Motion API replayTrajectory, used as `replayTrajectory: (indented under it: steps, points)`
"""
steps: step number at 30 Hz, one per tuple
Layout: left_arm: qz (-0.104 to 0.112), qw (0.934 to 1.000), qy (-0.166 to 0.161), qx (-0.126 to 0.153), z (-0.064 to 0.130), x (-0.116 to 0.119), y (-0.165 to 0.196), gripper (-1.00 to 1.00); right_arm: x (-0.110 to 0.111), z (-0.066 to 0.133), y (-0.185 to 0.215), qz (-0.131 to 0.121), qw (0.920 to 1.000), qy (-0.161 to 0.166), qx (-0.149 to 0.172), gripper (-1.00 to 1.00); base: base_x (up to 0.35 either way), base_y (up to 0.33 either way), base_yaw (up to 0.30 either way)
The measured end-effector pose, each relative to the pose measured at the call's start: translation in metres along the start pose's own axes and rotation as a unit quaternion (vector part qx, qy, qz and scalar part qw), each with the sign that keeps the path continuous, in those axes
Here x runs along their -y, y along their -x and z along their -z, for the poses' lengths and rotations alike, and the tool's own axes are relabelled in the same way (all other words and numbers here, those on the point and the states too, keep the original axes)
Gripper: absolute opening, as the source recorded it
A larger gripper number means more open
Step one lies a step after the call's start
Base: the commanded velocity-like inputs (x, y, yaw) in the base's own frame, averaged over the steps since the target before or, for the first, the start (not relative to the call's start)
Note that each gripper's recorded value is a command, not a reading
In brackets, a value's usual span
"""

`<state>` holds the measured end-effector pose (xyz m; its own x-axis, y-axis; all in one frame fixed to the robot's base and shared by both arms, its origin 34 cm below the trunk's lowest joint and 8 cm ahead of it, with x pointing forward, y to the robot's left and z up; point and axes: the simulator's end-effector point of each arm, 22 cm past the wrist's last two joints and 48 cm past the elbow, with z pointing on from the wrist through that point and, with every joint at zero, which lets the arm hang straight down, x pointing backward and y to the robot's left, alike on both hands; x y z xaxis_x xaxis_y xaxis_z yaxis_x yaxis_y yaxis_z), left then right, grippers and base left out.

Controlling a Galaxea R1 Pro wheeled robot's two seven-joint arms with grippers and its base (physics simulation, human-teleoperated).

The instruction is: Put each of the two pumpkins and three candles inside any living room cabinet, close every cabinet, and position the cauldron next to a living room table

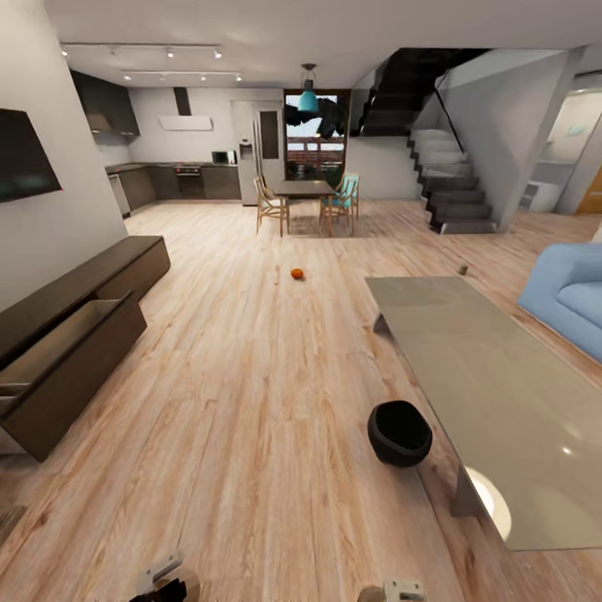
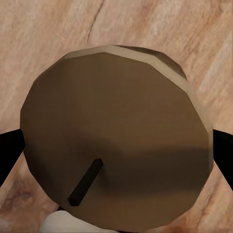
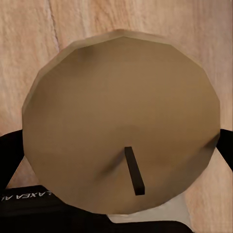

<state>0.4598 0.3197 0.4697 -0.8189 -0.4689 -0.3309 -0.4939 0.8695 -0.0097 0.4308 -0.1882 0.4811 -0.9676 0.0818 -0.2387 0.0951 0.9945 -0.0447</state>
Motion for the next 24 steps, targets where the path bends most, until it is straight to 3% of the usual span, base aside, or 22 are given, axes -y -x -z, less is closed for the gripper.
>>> replayTrajectory:
  steps: [5,8,16,24]
  points:
    - [-0.001,1.0,0.003,-0.002,-0.001,-0.001,-0.002,-1.0,0.0,-0.001,0.011,-0.001,1.0,0.002,0.005,-1.0,0.0,0.0,0.203]
    - [-0.001,1.0,0.004,-0.003,-0.002,-0.002,-0.004,-1.0,-0.012,0.001,0.041,-0.001,0.9996,0.015,0.023,-1.0,0.0,0.0,0.173]
    - [-0.002,1.0,0.007,-0.005,-0.004,-0.005,-0.007,-1.0,-0.033,-0.001,0.042,-0.001,0.9972,0.073,0.016,-1.0,0.0,0.0,0.158]
    - [-0.002,0.9999,0.007,-0.009,-0.006,-0.005,-0.011,-1.0,-0.034,-0.004,0.04,-0.004,0.9968,0.079,0.014,-1.0,0.149,0.0,0.125]
